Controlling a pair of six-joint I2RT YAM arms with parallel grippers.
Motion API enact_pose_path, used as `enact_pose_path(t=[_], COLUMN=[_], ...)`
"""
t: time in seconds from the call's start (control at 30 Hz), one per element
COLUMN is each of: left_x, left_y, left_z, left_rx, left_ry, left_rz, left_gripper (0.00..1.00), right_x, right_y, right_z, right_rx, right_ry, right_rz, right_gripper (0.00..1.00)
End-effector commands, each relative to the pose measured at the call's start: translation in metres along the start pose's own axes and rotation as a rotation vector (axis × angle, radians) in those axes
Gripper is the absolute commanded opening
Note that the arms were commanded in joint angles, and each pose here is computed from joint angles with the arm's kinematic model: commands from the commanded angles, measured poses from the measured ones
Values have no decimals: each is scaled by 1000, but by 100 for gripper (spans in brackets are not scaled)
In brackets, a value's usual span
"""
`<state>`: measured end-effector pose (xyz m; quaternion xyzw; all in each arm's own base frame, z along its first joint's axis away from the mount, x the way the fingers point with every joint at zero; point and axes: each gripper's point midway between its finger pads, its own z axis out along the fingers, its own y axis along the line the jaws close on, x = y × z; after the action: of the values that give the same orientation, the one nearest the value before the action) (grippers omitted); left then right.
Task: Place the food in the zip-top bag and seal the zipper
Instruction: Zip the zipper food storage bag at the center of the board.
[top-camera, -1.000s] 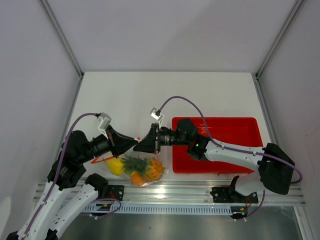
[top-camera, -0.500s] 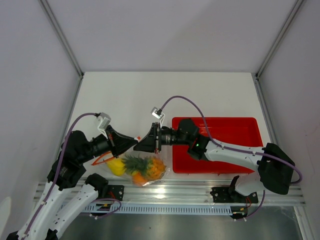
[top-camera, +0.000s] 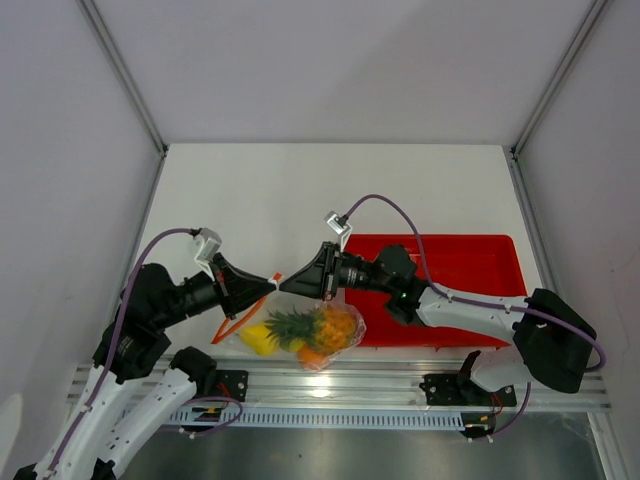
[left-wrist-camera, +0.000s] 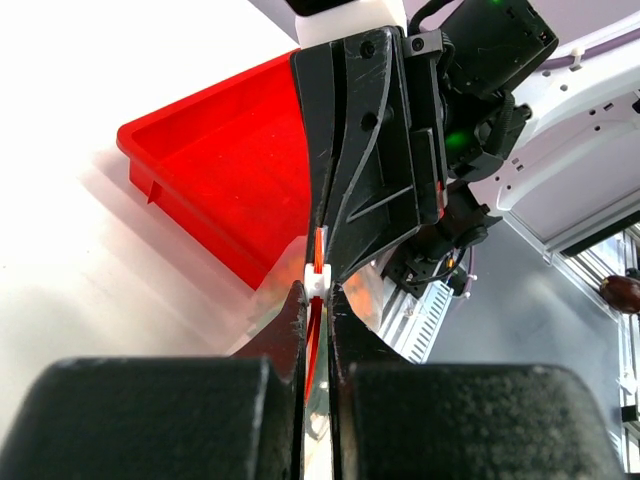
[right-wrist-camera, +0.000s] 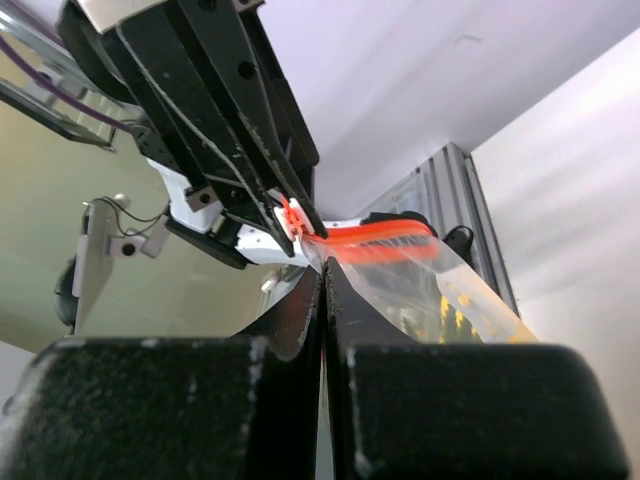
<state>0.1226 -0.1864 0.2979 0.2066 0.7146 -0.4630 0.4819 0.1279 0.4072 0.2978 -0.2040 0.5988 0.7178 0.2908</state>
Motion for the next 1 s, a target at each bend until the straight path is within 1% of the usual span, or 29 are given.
enact_pose_path(t=[0.0,0.2,0.37,0.53,0.77,0.97], left_x=[3,4,9,10,12,16], left_y=[-4,-1,2,2,0,0], left_z=[0,4,6,4,1,1], left_rx=[30,29,21,15,24,28], left_ry=[11,14,27,26,25,33], left_rz=[9,3,-9,-8,-12,-27], left_gripper=[0,0,1,1,1,1], right_x=[-38,-30,-36,-45,-50,-60], right_y=[32,38,46,44,37,41], right_z=[-2,4,0,-4,-12,-15], right_rx=[-113,-149,-184,-188,-195,-223], right_ry=[-147,-132,-170,-214,-263,-299], right_rz=[-24,14,41,56,115,131], right_gripper=[0,0,0,0,0,0])
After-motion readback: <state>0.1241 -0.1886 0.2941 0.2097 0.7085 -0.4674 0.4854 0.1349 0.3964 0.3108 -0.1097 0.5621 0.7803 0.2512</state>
